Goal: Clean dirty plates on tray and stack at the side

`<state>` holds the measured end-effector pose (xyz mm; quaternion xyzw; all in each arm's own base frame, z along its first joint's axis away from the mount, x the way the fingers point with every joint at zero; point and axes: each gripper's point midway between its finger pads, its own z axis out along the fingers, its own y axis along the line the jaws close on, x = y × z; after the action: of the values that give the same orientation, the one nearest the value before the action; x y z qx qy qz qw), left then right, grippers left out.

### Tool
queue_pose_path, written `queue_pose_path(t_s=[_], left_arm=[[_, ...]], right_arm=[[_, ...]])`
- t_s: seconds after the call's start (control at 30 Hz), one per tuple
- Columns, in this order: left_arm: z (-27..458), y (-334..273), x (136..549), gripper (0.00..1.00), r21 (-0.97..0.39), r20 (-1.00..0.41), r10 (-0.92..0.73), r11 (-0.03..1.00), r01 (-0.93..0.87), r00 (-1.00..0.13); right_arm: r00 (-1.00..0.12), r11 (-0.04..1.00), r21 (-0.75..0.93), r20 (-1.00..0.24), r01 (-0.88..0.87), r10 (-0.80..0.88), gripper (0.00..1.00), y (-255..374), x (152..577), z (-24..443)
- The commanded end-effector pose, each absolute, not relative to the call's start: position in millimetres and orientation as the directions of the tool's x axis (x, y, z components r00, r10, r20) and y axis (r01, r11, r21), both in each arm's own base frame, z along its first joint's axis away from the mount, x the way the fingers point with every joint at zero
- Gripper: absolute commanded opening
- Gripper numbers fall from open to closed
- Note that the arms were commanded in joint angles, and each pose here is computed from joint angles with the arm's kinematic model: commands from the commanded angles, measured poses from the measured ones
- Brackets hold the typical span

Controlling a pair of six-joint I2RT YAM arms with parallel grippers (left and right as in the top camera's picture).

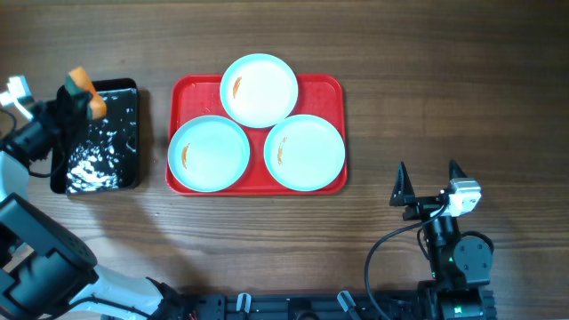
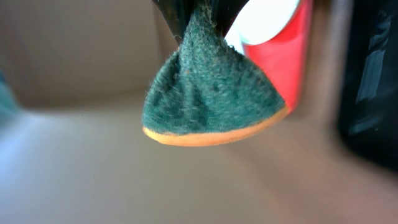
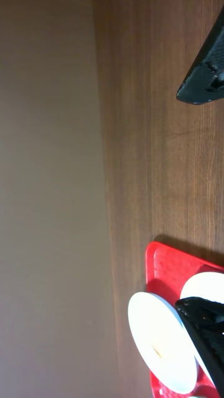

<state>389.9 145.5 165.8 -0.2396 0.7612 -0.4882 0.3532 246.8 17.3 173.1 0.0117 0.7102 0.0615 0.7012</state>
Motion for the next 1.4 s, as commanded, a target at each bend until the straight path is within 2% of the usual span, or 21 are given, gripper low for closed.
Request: queue_pose_path(t_s=[0.0, 0.07, 0.13, 0.2, 0.27, 0.3, 0.37, 0.5, 0.6, 0.7, 0.73, 0.8, 0.83, 0.9, 1.0, 1.07, 1.13, 1.23, 1.27, 1.3, 1.37], left_arm=[[87.1, 206.2, 364.0, 0.04, -0.616, -0.292, -0.781, 0.595, -0.516, -0.552], [77.2, 215.5, 353.6, 0.04, -0.554, -0.278, -0.797, 0.589, -0.589, -0.535], [88.5, 207.6, 363.1, 0.04, -0.643, -0.248, -0.822, 0.535, -0.548, -0.512], [117.6, 187.8, 380.8, 0.04, -0.785, -0.251, -0.803, 0.496, -0.372, -0.541], [163.5, 163.2, 393.9, 0.04, -0.894, -0.31, -0.745, 0.44, -0.086, -0.59], [182.5, 154.6, 395.7, 0.04, -0.912, -0.341, -0.719, 0.409, 0.027, -0.606], [202.3, 149.5, 397.6, 0.04, -0.927, -0.346, -0.707, 0.357, 0.111, -0.617], [205.3, 151.9, 400.7, 0.04, -0.945, -0.295, -0.731, 0.316, 0.077, -0.615], [184.4, 160.6, 402.2, 0.04, -0.909, -0.343, -0.734, 0.416, 0.011, -0.586], [112.1, 192.1, 382.7, 0.04, -0.768, -0.244, -0.817, 0.491, -0.41, -0.522], [84.8, 205.8, 366.2, 0.04, -0.659, -0.213, -0.845, 0.495, -0.566, -0.491], [67.6, 212.3, 351.1, 0.04, -0.572, -0.187, -0.858, 0.491, -0.657, -0.478], [69.6, 209.3, 351.8, 0.04, -0.592, -0.17, -0.863, 0.475, -0.651, -0.475], [93.0, 191.1, 368.4, 0.04, -0.728, -0.146, -0.854, 0.434, -0.531, -0.499], [160.8, 158.6, 394.0, 0.04, -0.923, -0.204, -0.781, 0.354, -0.15, -0.59], [194.1, 149.8, 399.3, 0.04, -0.963, -0.203, -0.759, 0.269, -0.013, -0.619], [207.5, 149.3, 401.3, 0.04, -0.977, -0.168, -0.76, 0.212, 0.006, -0.628], [209.5, 149.4, 401.8, 0.04, -0.977, -0.175, -0.758, 0.213, 0.015, -0.629], [194.5, 154.1, 402.5, 0.04, -0.942, -0.28, -0.746, 0.334, 0.024, -0.605], [177.0, 159.3, 401.3, 0.04, -0.924, -0.279, -0.759, 0.38, -0.052, -0.589], [126.0, 178.3, 389.2, 0.04, -0.839, -0.184, -0.829, 0.413, -0.355, -0.528]], right_arm=[[-0.009, 0.991, 0.111, -0.994, -0.075, 0.111, 1.0, 17.7, 246.6, 174.9], [-0.009, 0.991, 0.111, -0.994, -0.075, 0.111, 1.0, 17.7, 246.6, 174.9], [-0.009, 0.991, 0.111, -0.994, -0.075, 0.111, 1.0, 17.7, 246.6, 174.9], [-0.009, 0.991, 0.111, -0.994, -0.075, 0.111, 0.99, 17.7, 246.6, 174.9], [-0.009, 0.991, 0.111, -0.994, -0.075, 0.111, 1.0, 17.7, 246.6, 174.9], [-0.009, 0.991, 0.111, -0.994, -0.075, 0.111, 1.0, 17.7, 246.6, 174.9], [-0.009, 0.991, 0.111, -0.994, -0.075, 0.111, 1.0, 17.7, 246.6, 174.9], [-0.009, 0.991, 0.111, -0.994, -0.075, 0.111, 1.0, 17.7, 246.6, 174.9], [-0.009, 0.991, 0.111, -0.994, -0.075, 0.111, 1.0, 17.7, 246.6, 174.9], [-0.009, 0.991, 0.111, -0.994, -0.075, 0.111, 0.99, 17.7, 246.6, 174.9], [-0.009, 0.991, 0.112, -0.994, -0.075, 0.111, 1.0, 17.7, 246.6, 174.9], [-0.009, 0.991, 0.111, -0.994, -0.075, 0.111, 1.0, 17.7, 246.6, 174.9], [-0.009, 0.991, 0.111, -0.994, -0.075, 0.111, 1.0, 17.7, 246.6, 174.9], [-0.009, 0.991, 0.111, -0.994, -0.075, 0.111, 1.0, 17.7, 246.6, 174.9], [-0.009, 0.991, 0.111, -0.994, -0.075, 0.111, 1.0, 17.7, 246.6, 174.9], [-0.009, 0.991, 0.111, -0.994, -0.075, 0.111, 0.99, 17.7, 246.6, 174.9], [-0.009, 0.991, 0.111, -0.994, -0.075, 0.111, 1.0, 17.7, 246.6, 174.9], [-0.009, 0.991, 0.111, -0.994, -0.075, 0.111, 1.0, 17.7, 246.6, 174.9], [-0.009, 0.991, 0.111, -0.994, -0.075, 0.111, 1.0, 17.7, 246.6, 174.9], [-0.009, 0.991, 0.111, -0.994, -0.075, 0.111, 1.0, 17.7, 246.6, 174.9], [-0.009, 0.991, 0.111, -0.994, -0.075, 0.111, 1.0, 17.7, 246.6, 174.9]])
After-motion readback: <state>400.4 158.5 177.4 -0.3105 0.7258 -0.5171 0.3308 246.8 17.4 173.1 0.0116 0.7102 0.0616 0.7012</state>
